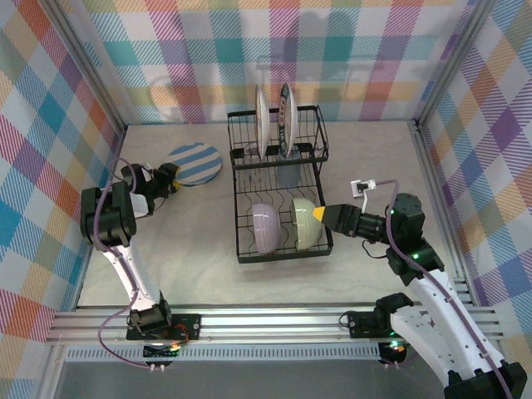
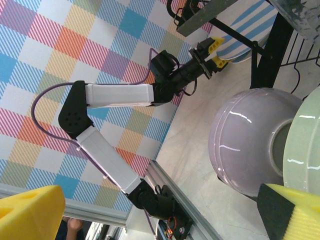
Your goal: Unload the mixed dishes from the dish rack
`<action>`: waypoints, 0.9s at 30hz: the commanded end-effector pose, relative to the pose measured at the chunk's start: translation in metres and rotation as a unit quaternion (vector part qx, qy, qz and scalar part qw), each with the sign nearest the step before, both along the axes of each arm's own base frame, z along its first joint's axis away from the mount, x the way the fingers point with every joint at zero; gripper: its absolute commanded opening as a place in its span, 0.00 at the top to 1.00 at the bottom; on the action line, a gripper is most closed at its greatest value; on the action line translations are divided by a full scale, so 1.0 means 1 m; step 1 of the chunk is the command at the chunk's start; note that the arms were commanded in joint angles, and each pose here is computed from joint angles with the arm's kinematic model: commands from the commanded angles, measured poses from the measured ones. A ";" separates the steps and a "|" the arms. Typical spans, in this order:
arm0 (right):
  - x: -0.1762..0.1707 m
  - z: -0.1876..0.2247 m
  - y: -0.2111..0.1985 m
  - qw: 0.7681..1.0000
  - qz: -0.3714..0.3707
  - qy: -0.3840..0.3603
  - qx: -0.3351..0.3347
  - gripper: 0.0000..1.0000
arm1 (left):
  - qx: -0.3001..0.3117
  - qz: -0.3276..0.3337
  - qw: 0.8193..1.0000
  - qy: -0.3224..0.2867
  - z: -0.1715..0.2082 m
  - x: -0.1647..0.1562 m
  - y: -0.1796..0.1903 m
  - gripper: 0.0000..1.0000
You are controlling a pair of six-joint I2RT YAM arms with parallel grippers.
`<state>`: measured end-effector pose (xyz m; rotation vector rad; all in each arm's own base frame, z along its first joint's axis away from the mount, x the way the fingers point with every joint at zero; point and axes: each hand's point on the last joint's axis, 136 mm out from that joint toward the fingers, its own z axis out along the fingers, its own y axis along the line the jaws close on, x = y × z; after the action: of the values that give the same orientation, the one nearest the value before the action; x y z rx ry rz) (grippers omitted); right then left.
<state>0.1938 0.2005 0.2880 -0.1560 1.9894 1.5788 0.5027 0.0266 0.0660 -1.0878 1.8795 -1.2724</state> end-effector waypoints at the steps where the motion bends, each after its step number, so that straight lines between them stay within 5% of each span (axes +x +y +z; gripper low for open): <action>1: 0.001 0.004 0.001 1.000 -0.002 -0.013 0.009 0.01 | 0.021 -0.006 1.000 -0.007 0.014 0.002 0.005 0.47; 8: 0.003 0.003 0.000 1.000 -0.010 -0.010 0.011 0.01 | 0.048 -0.016 0.998 0.035 0.016 -0.005 0.006 0.26; 23: 0.007 -0.003 -0.001 1.000 -0.024 -0.002 0.011 0.01 | 0.101 -0.016 0.986 0.128 0.019 -0.022 0.016 0.00; 27: 0.009 -0.008 -0.002 1.000 -0.030 0.003 0.008 0.01 | 0.106 -0.010 0.984 0.141 0.022 -0.022 0.017 0.00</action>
<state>0.2029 0.1985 0.2805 -0.0872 1.9829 1.5585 0.4838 0.0388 0.0729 -1.1844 2.1667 -0.9943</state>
